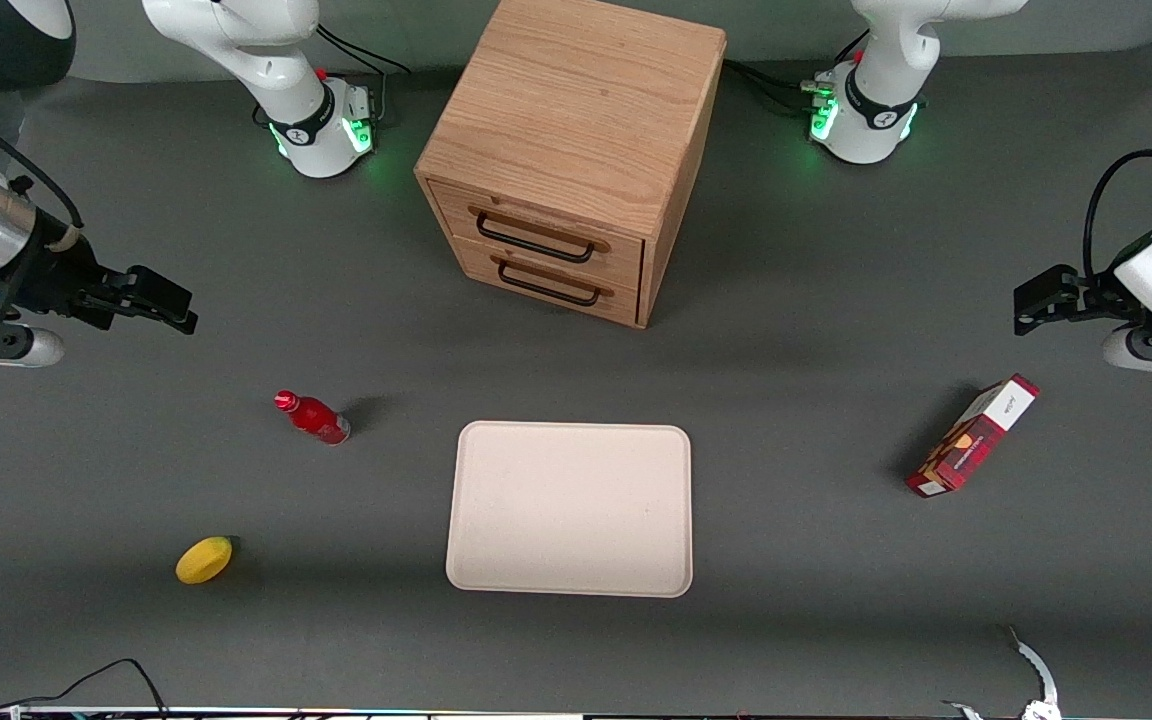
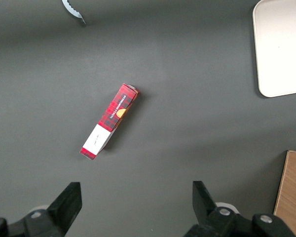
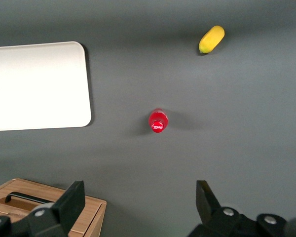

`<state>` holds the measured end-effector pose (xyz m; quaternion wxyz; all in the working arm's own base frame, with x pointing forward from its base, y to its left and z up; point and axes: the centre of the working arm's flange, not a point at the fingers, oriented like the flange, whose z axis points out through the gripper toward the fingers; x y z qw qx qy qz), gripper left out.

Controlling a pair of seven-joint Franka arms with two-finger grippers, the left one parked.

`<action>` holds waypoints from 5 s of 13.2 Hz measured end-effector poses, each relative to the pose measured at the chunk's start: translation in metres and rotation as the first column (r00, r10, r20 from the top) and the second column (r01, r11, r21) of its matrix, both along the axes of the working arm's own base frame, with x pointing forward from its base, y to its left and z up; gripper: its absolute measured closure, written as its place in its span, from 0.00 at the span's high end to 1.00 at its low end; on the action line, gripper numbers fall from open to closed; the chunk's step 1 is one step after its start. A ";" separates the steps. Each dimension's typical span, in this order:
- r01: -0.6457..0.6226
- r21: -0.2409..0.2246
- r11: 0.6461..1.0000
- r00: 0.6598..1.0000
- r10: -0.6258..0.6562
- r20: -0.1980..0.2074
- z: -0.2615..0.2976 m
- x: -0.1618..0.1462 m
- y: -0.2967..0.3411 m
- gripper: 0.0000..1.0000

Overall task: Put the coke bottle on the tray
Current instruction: 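Move the open right gripper down over the red Coca-Cola bottle's cap end, then close the right gripper around the bottle's neck, then lift the bottle and carry it with the right gripper toward the tray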

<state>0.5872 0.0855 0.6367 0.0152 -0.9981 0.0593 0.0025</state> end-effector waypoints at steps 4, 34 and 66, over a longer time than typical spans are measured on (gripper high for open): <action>0.015 -0.002 1.000 1.000 -0.015 -0.013 0.005 -0.002 -0.008 1.00; -0.196 -0.012 0.980 0.979 0.197 0.049 -0.275 -0.007 -0.015 1.00; -0.259 -0.062 0.964 0.965 0.261 0.017 -0.201 0.020 0.007 0.31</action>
